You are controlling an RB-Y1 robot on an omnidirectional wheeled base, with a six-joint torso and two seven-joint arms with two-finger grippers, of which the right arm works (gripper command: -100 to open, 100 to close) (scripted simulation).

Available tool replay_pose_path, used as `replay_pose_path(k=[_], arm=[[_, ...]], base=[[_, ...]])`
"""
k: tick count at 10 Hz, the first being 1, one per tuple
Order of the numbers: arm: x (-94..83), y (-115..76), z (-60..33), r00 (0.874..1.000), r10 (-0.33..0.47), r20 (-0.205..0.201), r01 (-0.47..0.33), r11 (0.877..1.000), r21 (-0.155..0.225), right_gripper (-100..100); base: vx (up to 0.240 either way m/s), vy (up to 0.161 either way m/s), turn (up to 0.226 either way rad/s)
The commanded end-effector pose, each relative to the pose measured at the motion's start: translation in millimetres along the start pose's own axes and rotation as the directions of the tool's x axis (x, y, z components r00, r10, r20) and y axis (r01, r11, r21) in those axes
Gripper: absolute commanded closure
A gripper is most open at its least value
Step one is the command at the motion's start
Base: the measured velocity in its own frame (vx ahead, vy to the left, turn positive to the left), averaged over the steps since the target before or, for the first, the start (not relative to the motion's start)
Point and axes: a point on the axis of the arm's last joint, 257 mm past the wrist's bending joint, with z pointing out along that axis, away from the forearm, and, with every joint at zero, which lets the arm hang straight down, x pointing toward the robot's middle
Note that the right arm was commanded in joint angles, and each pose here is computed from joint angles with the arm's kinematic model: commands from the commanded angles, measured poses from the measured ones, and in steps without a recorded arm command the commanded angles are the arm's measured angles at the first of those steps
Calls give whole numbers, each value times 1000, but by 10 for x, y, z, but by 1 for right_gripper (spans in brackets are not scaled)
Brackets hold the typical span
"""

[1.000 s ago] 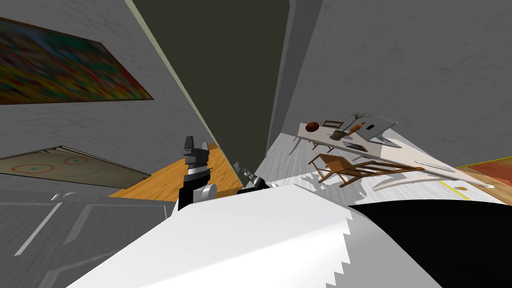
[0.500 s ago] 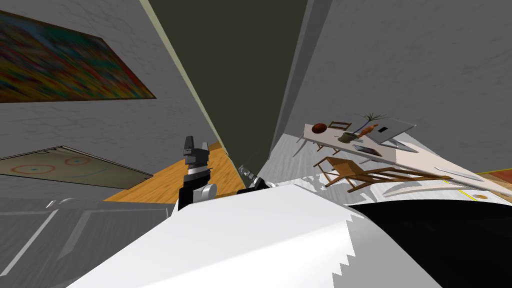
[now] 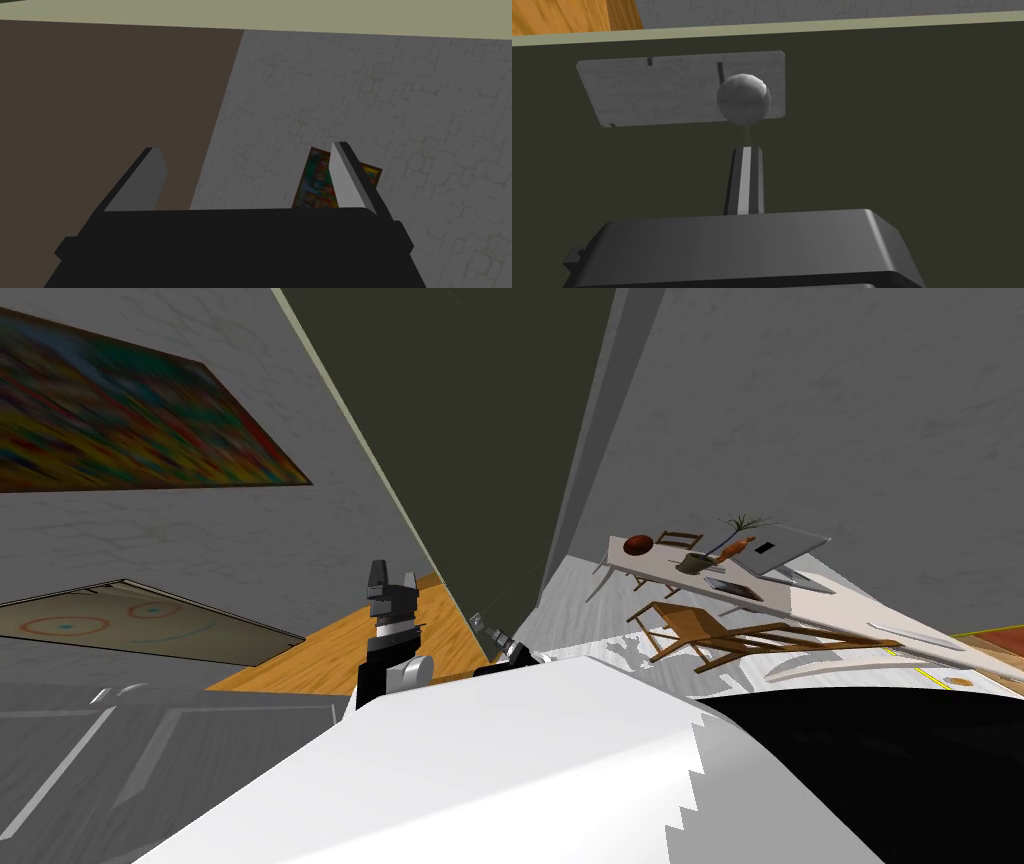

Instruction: Push the door open

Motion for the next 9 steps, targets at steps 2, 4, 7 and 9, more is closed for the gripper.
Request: replay_pose_path(k=[2, 4, 7, 9], arm=[[0, 0, 0, 1000, 0, 0, 0, 1000, 0, 100], [-140, 0, 11, 999, -4, 37, 4, 1000, 4, -100], [-183, -9, 21, 999, -6, 49, 5, 1000, 6, -100], [-192, -9, 28, 999, -6, 53, 6, 1000, 6, -100]], base=[[-3, -3, 0], [-181, -38, -159], [-83, -2, -15], [125, 115, 16]])
